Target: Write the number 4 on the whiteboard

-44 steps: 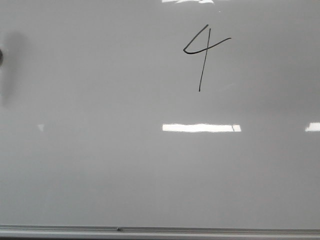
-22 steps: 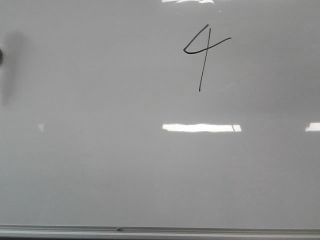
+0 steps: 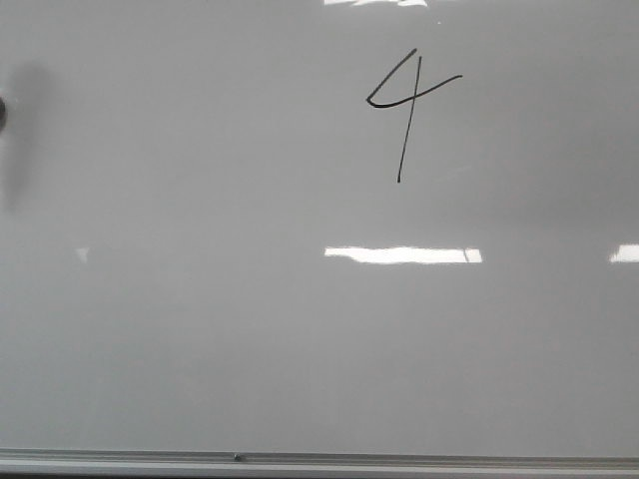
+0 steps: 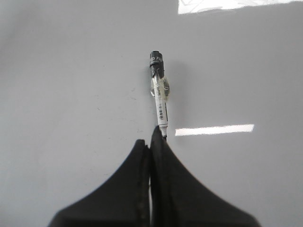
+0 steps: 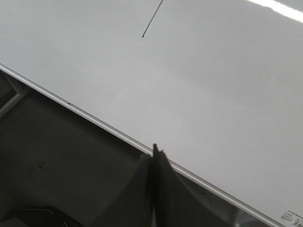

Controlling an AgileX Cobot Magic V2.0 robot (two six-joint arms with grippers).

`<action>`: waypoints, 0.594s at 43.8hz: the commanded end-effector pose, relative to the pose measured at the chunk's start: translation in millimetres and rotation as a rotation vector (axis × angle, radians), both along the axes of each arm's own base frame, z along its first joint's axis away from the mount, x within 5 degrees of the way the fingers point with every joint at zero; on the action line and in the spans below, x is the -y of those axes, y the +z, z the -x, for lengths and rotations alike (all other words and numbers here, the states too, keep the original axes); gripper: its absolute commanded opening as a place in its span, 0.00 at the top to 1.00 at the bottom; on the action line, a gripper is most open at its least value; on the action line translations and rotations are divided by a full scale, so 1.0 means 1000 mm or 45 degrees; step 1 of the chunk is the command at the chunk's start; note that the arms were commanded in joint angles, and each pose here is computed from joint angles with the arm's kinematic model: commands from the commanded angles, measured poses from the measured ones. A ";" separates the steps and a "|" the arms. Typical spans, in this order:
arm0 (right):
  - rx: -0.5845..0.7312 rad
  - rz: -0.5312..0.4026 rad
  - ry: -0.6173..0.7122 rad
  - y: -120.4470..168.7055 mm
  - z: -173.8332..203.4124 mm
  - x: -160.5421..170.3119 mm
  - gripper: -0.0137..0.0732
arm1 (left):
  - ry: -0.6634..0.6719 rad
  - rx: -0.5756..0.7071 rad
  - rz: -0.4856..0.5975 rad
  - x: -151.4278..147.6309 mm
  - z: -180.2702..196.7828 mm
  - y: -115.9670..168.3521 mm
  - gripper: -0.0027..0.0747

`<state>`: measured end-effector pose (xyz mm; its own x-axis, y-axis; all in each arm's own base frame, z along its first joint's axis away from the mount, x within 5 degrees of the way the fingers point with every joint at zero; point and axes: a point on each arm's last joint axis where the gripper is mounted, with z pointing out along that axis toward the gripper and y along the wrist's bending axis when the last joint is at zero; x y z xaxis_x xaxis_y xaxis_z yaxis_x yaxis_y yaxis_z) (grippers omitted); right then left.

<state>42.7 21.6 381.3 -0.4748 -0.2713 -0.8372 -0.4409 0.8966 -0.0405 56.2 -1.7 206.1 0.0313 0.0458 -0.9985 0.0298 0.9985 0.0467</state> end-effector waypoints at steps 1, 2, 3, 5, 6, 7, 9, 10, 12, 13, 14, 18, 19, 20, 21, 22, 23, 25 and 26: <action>0.092 -0.039 -0.012 0.011 -0.002 0.000 0.92 | -0.011 0.120 0.014 0.000 0.002 0.007 0.99; 0.092 -0.039 -0.012 0.011 -0.002 0.000 0.92 | -0.011 0.120 0.014 0.000 0.002 0.007 0.99; 0.092 -0.039 -0.012 0.011 -0.002 0.000 0.92 | -0.011 0.120 0.014 0.000 0.002 0.007 0.99; 0.092 -0.039 -0.012 0.011 -0.002 0.000 0.92 | -0.011 0.120 0.014 0.000 0.002 0.007 0.99; 0.096 -0.041 -0.012 0.010 -0.002 0.000 0.92 | -0.011 0.120 0.014 0.000 0.002 0.007 0.99; 0.104 -0.044 -0.013 0.010 -0.001 0.000 0.92 | -0.011 0.120 0.014 0.000 0.002 0.007 0.99; 0.163 -0.013 -0.047 0.007 0.001 0.004 0.92 | -0.011 0.120 0.014 0.000 0.002 0.007 0.99; 0.196 -0.009 -0.071 0.005 0.002 0.006 0.92 | -0.011 0.120 0.014 0.000 0.002 0.007 0.99; 0.270 -0.007 -0.142 0.000 0.004 0.010 0.92 | -0.011 0.120 0.014 0.000 0.002 0.007 0.99; 0.312 -0.008 -0.177 -0.006 0.002 0.011 0.92 | -0.011 0.120 0.014 0.000 0.002 0.007 0.99; 0.364 -0.021 -0.208 -0.007 0.003 0.012 0.92 | -0.011 0.120 0.014 0.000 0.002 0.007 0.99; 0.528 -0.047 -0.337 -0.030 0.002 0.016 0.92 | -0.011 0.120 0.014 0.000 0.002 0.007 0.99; 0.548 -0.045 -0.369 -0.040 0.000 0.017 0.92 | -0.011 0.120 0.014 0.000 0.002 0.007 0.99; 0.580 -0.050 -0.384 -0.046 -0.001 0.018 0.92 | -0.011 0.120 0.014 0.000 0.002 0.007 0.99; 0.640 -0.057 -0.412 -0.051 0.000 0.019 0.92 | -0.011 0.120 0.014 0.000 0.002 0.007 0.99; 0.654 -0.056 -0.431 -0.059 -0.001 0.019 0.92 | -0.011 0.120 0.014 0.000 0.002 0.007 0.99; 0.686 -0.058 -0.448 -0.068 -0.002 0.020 0.92 | -0.011 0.120 0.014 0.000 0.002 0.007 0.99; 0.741 -0.077 -0.478 -0.081 -0.002 0.020 0.92 | -0.011 0.120 0.014 0.000 0.002 0.007 0.99; 0.762 -0.083 -0.488 -0.088 -0.003 0.021 0.92 | -0.011 0.120 0.014 0.000 0.002 0.007 0.99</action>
<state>43.1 2.6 296.4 -0.1570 -0.1216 -0.9801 -0.0714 0.9912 -0.1115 56.2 -1.7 206.2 0.0331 0.0457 -0.9984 0.0297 0.9985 0.0467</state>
